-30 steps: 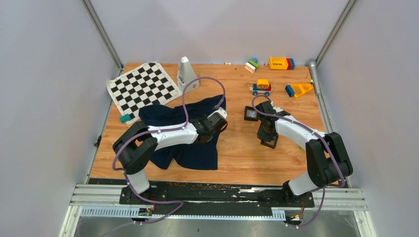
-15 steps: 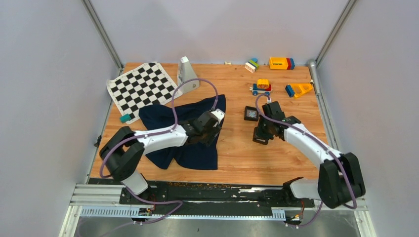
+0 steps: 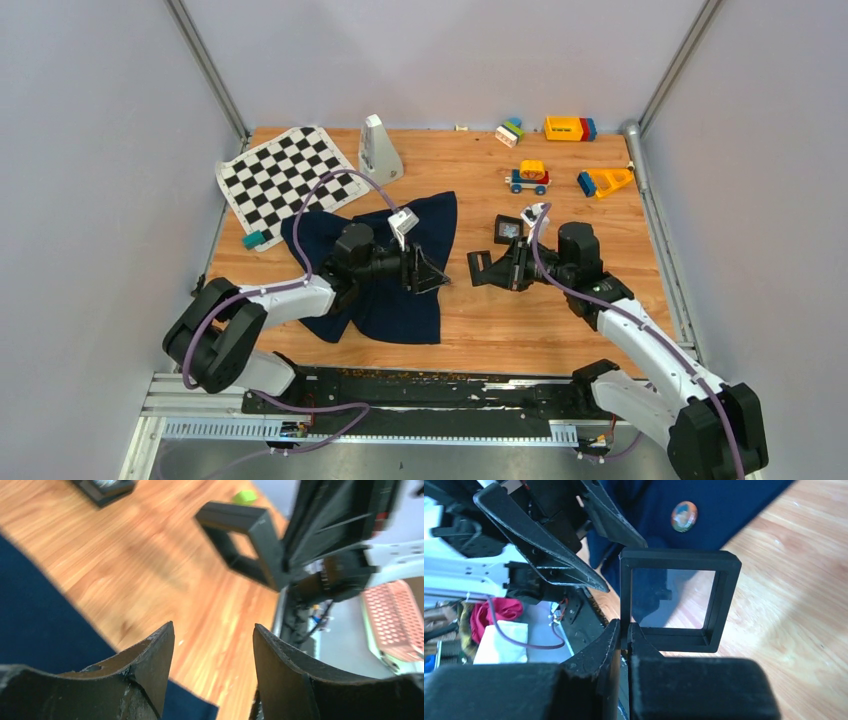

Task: Remove the brooch from the garment
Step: Place the brooch on the clothes, then open the brooch box.

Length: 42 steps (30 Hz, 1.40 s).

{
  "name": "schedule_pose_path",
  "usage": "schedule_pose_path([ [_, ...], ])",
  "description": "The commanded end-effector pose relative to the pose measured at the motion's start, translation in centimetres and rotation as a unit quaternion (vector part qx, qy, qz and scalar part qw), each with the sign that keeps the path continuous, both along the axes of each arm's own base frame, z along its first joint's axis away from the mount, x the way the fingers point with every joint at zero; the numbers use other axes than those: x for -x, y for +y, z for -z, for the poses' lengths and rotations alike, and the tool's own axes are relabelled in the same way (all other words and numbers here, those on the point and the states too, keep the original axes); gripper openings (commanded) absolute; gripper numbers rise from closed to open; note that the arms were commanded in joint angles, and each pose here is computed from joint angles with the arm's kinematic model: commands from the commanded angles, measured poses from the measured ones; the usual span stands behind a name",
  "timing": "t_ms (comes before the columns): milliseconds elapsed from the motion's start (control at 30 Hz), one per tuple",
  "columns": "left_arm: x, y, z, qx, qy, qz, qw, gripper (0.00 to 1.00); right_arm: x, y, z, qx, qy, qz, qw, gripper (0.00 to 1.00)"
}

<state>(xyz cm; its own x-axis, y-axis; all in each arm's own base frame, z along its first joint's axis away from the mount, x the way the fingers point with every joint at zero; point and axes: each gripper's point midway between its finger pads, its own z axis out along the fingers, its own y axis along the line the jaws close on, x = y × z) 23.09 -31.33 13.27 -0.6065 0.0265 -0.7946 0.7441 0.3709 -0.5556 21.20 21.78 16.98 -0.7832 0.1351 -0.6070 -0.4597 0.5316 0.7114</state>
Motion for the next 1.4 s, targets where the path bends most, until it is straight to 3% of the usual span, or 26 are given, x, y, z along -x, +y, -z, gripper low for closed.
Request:
schedule_pose_path([
  [0, 2.7, -1.6, -7.3, 0.154, -0.050, 0.088, 0.983, 0.65, 0.9, 1.5, -4.2, -0.070, -0.083, -0.065, 0.992, 0.00],
  [267, 4.1, -1.8, -9.6, 0.240, -0.050, 0.123, 0.962, 0.59, 1.7, 1.9, -4.6, -0.095, -0.081, -0.090, 0.988, 0.00],
  [567, 3.6, -1.9, -9.2, 0.238, -0.038, 0.111, 0.964, 0.56, 2.2, 3.0, -4.6, -0.110, -0.070, -0.116, 0.985, 0.00],
  [867, 3.3, -2.3, -8.4, 0.231, -0.020, 0.115, 0.966, 0.43, 2.4, 4.6, -4.6, -0.116, -0.070, -0.132, 0.982, 0.00],
  [933, 3.3, -2.3, -8.3, 0.230, -0.016, 0.116, 0.966, 0.39, 2.4, 4.8, -4.4, -0.114, -0.067, -0.133, 0.982, 0.00],
  [1033, 3.2, -2.4, -8.2, 0.229, -0.016, 0.117, 0.966, 0.15, 2.5, 4.9, -4.1, -0.112, -0.064, -0.135, 0.982, 0.00],
  [1100, 3.3, -2.4, -8.1, 0.229, -0.017, 0.118, 0.966, 0.02, 2.4, 5.0, -4.0, -0.111, -0.064, -0.131, 0.983, 0.10],
  [1200, 3.3, -2.4, -8.1, 0.229, -0.018, 0.120, 0.966, 0.00, 2.2, 4.9, -4.1, -0.108, -0.068, -0.124, 0.984, 0.28],
  [1367, 3.5, -2.4, -8.1, 0.229, -0.012, 0.126, 0.965, 0.00, 2.1, 4.9, -4.5, -0.104, -0.075, -0.123, 0.984, 0.35],
])
